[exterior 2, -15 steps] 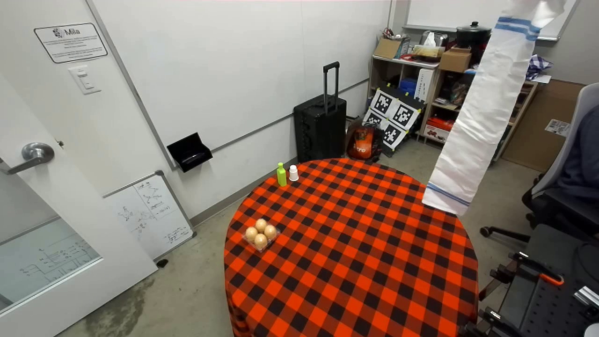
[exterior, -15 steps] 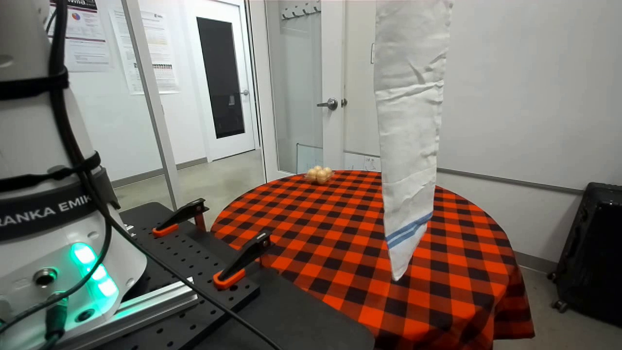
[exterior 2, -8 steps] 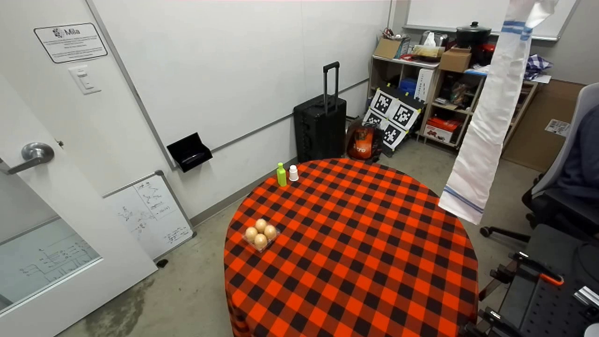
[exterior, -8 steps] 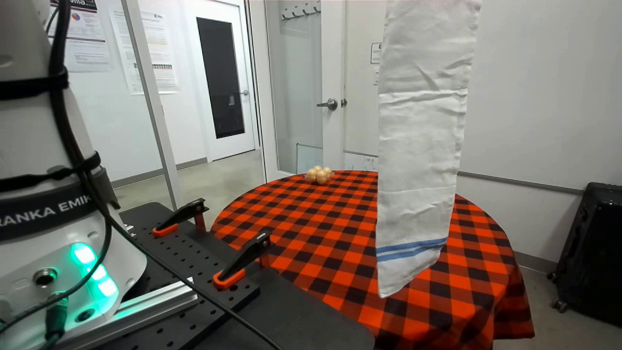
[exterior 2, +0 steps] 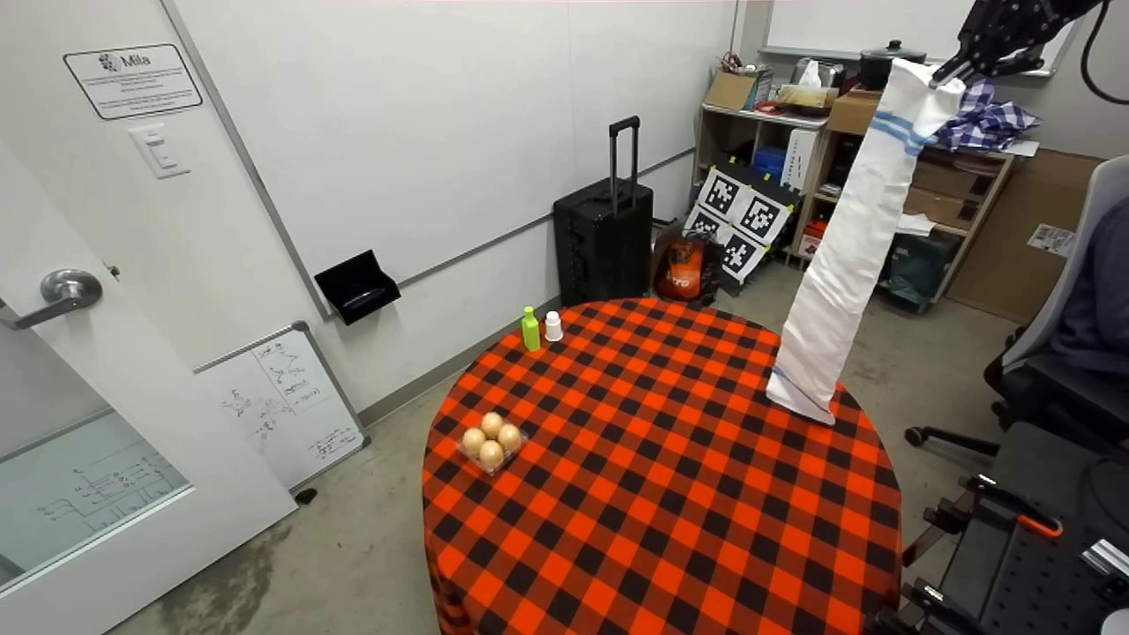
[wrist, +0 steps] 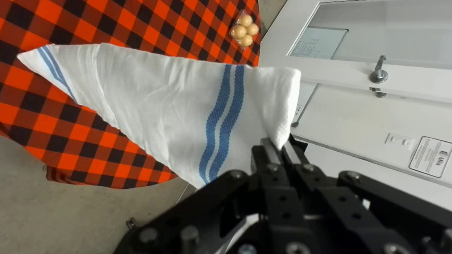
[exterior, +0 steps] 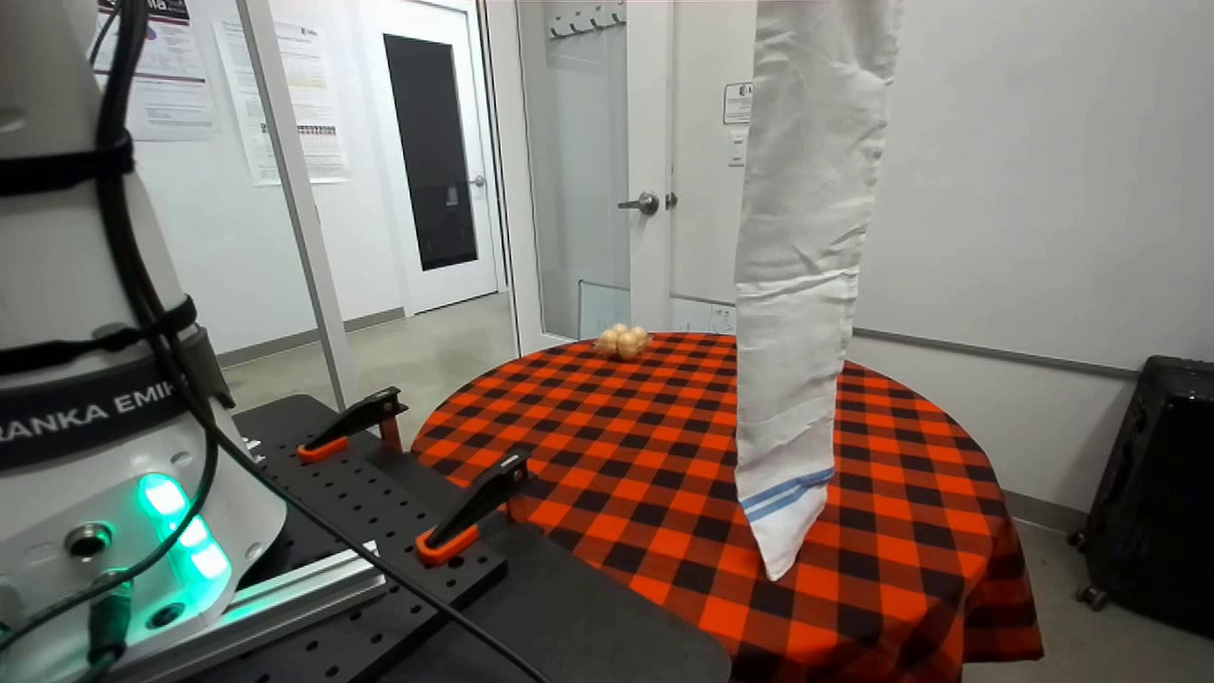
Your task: Unfold the towel on the table
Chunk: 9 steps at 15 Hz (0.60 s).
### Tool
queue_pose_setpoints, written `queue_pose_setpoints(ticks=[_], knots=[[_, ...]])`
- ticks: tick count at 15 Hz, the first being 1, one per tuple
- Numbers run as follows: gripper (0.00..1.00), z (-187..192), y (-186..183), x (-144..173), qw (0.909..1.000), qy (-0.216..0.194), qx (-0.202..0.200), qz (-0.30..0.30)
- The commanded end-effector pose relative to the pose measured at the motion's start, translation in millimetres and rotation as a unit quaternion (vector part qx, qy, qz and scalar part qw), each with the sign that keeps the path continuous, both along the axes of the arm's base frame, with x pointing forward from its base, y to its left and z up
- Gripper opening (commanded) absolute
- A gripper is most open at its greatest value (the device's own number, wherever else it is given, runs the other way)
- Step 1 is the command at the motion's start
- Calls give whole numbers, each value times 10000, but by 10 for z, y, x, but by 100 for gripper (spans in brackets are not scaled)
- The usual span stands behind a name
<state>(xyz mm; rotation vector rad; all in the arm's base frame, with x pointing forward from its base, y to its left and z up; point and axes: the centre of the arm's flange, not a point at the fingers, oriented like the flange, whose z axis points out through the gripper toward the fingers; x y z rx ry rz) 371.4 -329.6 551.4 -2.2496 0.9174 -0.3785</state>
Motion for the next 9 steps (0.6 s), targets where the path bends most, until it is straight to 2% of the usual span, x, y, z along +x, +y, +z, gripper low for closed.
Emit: queue_pose_setpoints(ticks=[1,5,9], knots=[[1,-59,16,15,9997,-158,108,165],[1,-149,271,158,9977,-198,99,634],[1,-291,904,450,9872,-30,60,1594]])
